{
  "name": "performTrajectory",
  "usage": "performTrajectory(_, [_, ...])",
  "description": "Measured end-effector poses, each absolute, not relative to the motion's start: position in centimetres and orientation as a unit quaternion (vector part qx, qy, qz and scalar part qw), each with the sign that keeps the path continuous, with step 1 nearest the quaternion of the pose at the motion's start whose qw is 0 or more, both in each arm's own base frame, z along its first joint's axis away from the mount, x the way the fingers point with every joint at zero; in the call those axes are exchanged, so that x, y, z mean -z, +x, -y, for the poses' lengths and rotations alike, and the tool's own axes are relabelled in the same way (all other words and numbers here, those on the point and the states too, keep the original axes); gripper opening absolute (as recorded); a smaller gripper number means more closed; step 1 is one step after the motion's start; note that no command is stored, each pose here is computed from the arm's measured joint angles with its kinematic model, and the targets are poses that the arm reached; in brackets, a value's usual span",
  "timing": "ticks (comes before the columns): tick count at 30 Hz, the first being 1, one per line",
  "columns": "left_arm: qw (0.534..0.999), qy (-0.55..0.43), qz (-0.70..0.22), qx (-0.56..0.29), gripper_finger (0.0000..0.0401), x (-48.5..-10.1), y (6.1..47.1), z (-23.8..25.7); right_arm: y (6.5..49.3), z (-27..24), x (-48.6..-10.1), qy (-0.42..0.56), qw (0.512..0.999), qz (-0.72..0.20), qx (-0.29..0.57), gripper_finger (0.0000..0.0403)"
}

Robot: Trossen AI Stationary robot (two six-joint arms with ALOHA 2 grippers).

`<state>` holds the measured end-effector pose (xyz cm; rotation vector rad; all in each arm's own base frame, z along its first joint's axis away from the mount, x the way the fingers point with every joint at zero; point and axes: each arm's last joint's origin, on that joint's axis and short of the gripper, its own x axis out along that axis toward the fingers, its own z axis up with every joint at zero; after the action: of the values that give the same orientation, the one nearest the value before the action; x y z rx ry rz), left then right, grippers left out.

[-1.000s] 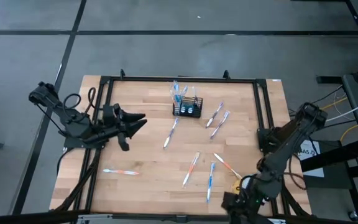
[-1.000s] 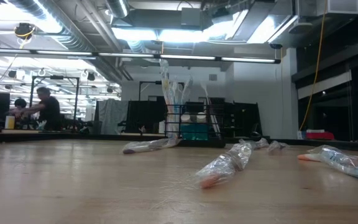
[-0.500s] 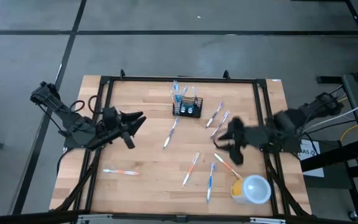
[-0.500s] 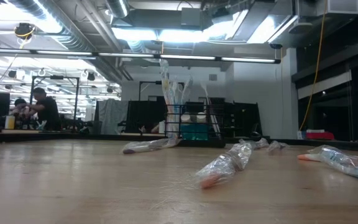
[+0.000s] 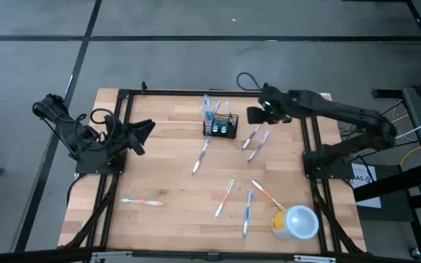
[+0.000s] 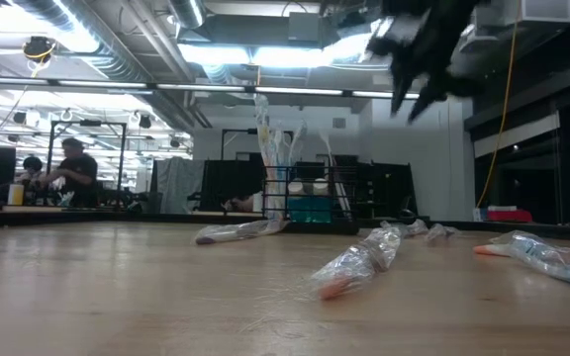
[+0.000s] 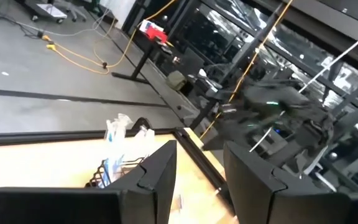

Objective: Pick & Place toothbrushing station
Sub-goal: Put the middle violet toothbrush into the right section of the mesh organizer

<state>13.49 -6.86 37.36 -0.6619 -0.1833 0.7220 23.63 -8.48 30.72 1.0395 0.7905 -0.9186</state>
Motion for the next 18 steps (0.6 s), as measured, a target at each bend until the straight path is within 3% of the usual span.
performTrajectory(8, [0.881,-0.331,0.087,-0.326,0.0128,-38.1,12.2,5.9,26.6,13.6,-23.6,0.517,0.594,-0.467,0.403,0.0152])
performTrajectory(18, [0.892,-0.321,0.083,-0.306,0.0128,-38.8,10.5,5.1,25.5,16.9,-21.0,0.526,0.527,-0.471,0.474,0.0172])
